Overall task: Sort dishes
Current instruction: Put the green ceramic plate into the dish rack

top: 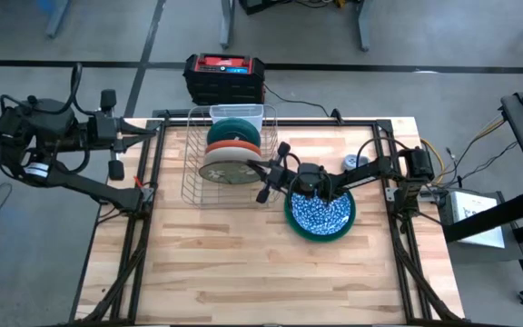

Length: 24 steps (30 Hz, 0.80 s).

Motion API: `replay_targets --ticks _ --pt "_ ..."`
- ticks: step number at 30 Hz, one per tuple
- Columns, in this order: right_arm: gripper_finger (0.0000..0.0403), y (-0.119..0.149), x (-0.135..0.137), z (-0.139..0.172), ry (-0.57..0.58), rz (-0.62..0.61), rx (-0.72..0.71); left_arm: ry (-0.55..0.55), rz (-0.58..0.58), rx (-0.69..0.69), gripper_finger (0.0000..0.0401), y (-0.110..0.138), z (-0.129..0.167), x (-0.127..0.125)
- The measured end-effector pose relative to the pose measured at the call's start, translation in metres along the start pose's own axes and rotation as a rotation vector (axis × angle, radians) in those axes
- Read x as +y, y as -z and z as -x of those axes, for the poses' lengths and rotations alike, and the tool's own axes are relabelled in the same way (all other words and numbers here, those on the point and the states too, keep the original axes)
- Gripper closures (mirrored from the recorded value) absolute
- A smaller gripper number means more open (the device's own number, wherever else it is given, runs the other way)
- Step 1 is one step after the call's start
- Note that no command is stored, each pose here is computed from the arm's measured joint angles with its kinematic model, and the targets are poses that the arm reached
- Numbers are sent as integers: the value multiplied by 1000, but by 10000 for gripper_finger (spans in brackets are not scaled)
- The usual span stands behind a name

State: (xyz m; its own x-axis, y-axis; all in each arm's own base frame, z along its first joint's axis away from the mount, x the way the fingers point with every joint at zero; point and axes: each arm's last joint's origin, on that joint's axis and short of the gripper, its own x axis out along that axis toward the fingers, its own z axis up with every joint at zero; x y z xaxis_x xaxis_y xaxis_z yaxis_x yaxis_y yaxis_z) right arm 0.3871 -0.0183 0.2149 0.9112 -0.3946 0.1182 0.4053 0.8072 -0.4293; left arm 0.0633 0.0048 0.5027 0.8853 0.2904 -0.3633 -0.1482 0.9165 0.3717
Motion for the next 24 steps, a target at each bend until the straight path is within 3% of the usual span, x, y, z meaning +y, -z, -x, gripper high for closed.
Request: replay_targets --ticks 11,24 --pt "403 -19 -8 -7 40 60 -54 1 2 2 401 0 -1 0" --pt "403 0 2 -8 -16 38 43 2 6 6 401 0 -2 -1"
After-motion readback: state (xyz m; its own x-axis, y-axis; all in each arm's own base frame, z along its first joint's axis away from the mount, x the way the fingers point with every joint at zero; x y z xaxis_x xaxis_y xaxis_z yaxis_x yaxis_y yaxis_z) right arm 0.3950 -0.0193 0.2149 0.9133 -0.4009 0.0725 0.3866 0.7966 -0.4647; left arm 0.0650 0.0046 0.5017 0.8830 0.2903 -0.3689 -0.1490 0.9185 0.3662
